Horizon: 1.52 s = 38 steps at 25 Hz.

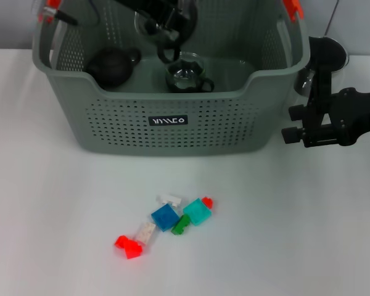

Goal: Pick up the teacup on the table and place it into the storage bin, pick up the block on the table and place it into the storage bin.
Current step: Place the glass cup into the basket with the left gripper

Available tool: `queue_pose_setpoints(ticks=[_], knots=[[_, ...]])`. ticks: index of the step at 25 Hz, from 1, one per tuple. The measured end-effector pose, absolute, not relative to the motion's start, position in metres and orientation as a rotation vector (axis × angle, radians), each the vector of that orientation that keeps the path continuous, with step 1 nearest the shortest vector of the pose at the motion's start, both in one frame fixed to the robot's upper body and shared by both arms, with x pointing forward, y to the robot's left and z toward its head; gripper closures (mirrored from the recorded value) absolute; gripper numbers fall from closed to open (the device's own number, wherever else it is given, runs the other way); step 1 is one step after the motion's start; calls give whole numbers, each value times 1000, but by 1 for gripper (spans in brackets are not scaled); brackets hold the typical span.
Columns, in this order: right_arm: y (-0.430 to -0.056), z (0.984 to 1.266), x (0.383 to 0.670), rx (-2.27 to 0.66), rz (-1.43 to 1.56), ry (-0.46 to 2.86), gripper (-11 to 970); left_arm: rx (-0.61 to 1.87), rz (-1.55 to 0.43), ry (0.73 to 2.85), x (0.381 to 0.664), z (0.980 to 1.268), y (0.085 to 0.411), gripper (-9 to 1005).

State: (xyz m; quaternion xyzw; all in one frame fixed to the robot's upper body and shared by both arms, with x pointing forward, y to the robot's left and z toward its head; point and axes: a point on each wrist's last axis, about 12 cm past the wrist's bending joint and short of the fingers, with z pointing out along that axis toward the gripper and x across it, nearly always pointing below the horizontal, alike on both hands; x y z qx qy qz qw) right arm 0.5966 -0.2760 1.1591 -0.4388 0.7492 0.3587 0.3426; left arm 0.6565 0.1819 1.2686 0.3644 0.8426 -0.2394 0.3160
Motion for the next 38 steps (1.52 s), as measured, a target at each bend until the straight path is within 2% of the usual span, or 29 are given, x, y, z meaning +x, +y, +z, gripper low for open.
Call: queue_pose_setpoints(ticks=[5, 11, 25, 38], knots=[[-275, 1158, 596, -1136, 936, 1945, 314, 918, -446, 2249, 682, 1253, 172, 949], [-271, 1158, 597, -1143, 934, 1941, 314, 971, -260, 2283, 696, 1228, 152, 950], [-270, 1157, 598, -1145, 931, 1938, 313, 1055, -94, 2254, 691, 1195, 124, 950], [-268, 1156, 597, -1142, 934, 1937, 313, 1092, -47, 2267, 686, 1180, 120, 949]])
